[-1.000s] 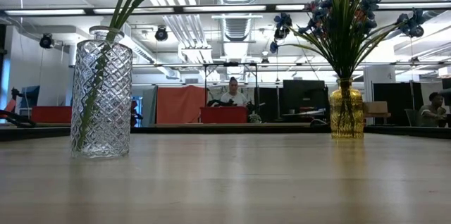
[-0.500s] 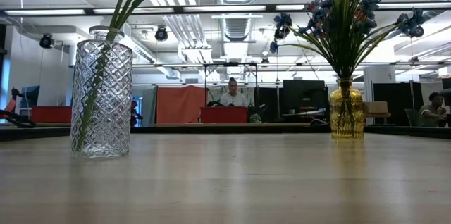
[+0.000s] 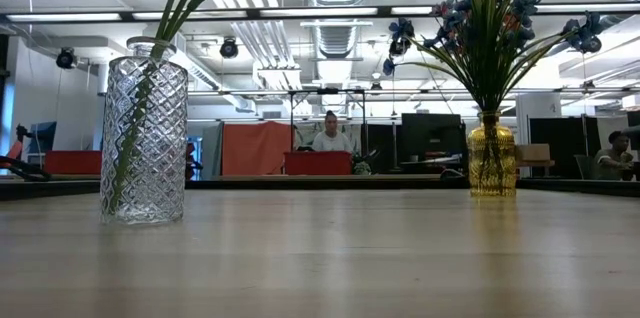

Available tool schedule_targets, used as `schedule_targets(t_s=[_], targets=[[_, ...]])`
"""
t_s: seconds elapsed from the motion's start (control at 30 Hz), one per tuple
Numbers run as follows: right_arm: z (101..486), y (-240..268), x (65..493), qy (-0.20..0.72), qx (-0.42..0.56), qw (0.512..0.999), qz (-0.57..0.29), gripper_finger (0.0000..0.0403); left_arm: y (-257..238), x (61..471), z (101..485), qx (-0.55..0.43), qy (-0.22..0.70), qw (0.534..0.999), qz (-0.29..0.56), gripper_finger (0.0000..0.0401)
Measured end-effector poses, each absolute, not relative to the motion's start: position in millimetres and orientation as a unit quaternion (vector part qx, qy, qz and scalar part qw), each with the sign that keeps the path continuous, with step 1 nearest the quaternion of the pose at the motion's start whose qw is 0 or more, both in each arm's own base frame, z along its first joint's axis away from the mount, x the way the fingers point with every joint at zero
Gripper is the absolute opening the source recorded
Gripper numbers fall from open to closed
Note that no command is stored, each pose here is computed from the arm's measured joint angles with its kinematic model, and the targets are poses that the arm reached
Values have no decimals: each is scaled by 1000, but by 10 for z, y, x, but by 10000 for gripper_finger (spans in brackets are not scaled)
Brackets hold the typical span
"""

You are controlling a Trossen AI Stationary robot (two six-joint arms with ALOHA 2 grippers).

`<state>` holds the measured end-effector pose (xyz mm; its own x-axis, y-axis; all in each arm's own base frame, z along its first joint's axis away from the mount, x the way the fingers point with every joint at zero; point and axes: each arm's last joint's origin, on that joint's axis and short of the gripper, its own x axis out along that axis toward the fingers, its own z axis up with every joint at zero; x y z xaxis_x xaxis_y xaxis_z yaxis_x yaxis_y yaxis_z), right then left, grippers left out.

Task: Sort flowers into vase by color
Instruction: Put the yellow tulip into the transparent vase

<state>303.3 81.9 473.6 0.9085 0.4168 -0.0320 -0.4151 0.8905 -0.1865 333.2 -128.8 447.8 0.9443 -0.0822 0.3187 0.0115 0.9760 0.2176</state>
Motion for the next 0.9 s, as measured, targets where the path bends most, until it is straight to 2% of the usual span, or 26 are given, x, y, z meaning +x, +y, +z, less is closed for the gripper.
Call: schedule_targets(t_s=[0.07, 0.3, 0.47, 0.77, 0.9], targets=[[4732, 819, 3034, -1, -88, 973, 213, 44, -1287, 3332, 4479, 106, -165, 980, -23, 12], [4747, 797, 3000, 10, -60, 981, 186, 146, -1286, 3287, 4505, 102, -152, 983, 6, 6], [4845, 697, 2795, 28, -40, 991, 122, 196, -1356, 3106, 4608, 79, -93, 993, -4, 4], [4896, 618, 2526, 63, -21, 993, 94, 219, -1455, 2312, 5409, 21, 2, 995, 100, 2], [4865, 619, 2526, 77, -22, 992, 97, 219, -1453, 1978, 5470, -18, 56, 987, 148, 2]])
